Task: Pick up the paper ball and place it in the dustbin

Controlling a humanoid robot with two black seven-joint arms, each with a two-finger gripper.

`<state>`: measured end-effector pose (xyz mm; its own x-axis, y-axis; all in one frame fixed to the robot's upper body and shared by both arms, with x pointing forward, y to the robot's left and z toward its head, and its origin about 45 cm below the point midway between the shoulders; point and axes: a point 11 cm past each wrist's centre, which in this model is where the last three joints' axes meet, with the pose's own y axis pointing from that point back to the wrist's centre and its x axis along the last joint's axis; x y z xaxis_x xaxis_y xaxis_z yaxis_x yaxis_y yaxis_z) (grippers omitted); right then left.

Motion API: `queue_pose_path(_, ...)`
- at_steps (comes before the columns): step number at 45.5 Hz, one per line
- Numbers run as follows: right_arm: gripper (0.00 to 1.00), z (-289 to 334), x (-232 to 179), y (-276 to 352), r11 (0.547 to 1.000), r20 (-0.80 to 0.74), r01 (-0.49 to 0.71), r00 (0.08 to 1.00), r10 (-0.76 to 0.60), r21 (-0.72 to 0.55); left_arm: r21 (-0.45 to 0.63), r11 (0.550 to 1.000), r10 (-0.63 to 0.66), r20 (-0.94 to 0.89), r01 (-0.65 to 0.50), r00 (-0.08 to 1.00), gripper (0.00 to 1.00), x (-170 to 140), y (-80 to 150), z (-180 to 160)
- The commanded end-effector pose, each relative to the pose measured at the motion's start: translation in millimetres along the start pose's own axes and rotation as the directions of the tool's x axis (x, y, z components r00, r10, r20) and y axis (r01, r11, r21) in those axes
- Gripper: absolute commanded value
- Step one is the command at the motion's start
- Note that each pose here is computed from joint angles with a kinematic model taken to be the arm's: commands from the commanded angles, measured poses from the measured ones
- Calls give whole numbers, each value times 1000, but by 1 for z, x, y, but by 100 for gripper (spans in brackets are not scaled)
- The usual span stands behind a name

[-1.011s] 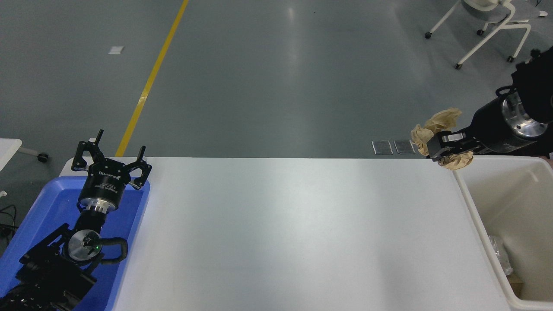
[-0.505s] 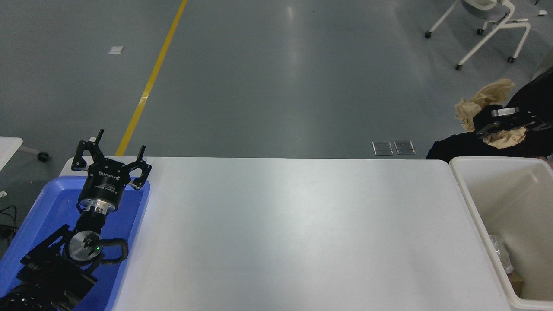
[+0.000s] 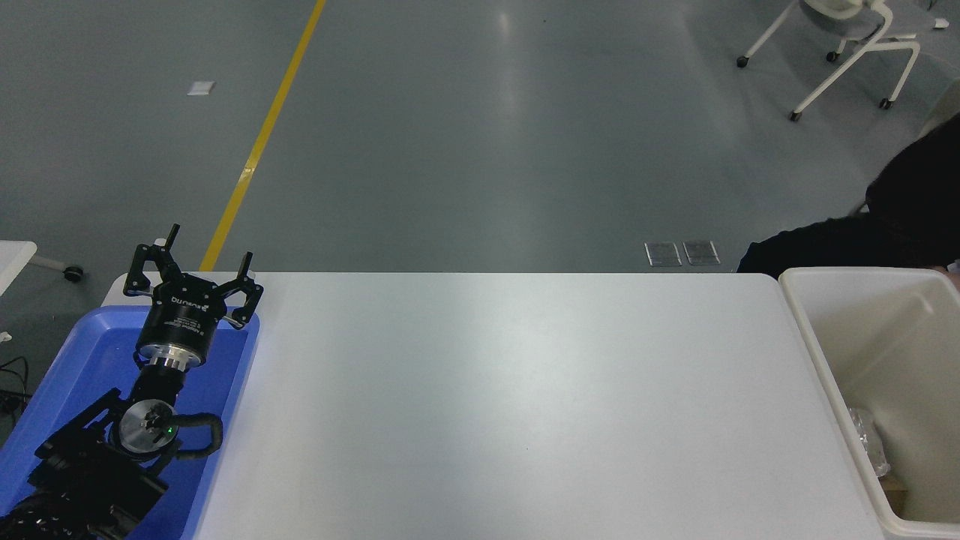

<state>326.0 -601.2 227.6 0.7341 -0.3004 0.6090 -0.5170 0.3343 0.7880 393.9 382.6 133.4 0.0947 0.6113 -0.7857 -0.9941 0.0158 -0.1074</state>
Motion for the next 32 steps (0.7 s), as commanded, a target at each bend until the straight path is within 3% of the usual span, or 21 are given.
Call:
queue_pose_path(1,0,32,-95,-57,996,203,-24,978,40,-80,0,1000,1,1,-1,1000,100,0,0,0)
queue_pose_path(11,0,10,-152,-79,999,278,13,961,2,-53,0,1000,0,0,0,1000,100,0,0,0)
queue_pose_path(26,0,-3,-155,-83,999,302,-8,953,18,-34,-2,1000,0,-1,0,1000,100,0,-1,0)
queue_pose_path(27,6,-3,-154,-83,999,303,-9,953,19,-33,-1,1000,-2,0,2,1000,100,-1,-1,0)
queue_pose_path(28,36,-3,-154,-83,999,303,-9,953,19,-33,-1,1000,-2,0,2,1000,100,-1,-1,0)
queue_pose_path(29,81,-4,-154,-84,999,303,-9,953,19,-33,-1,1000,-2,0,2,1000,100,-1,-1,0)
queue_pose_path(30,100,-3,-153,-83,999,302,-11,953,21,-34,-1,1000,-2,0,2,1000,100,-1,-1,0)
queue_pose_path(32,100,-5,-151,-84,999,303,-14,953,23,-30,-1,1000,-2,0,2,1000,100,-1,-1,0)
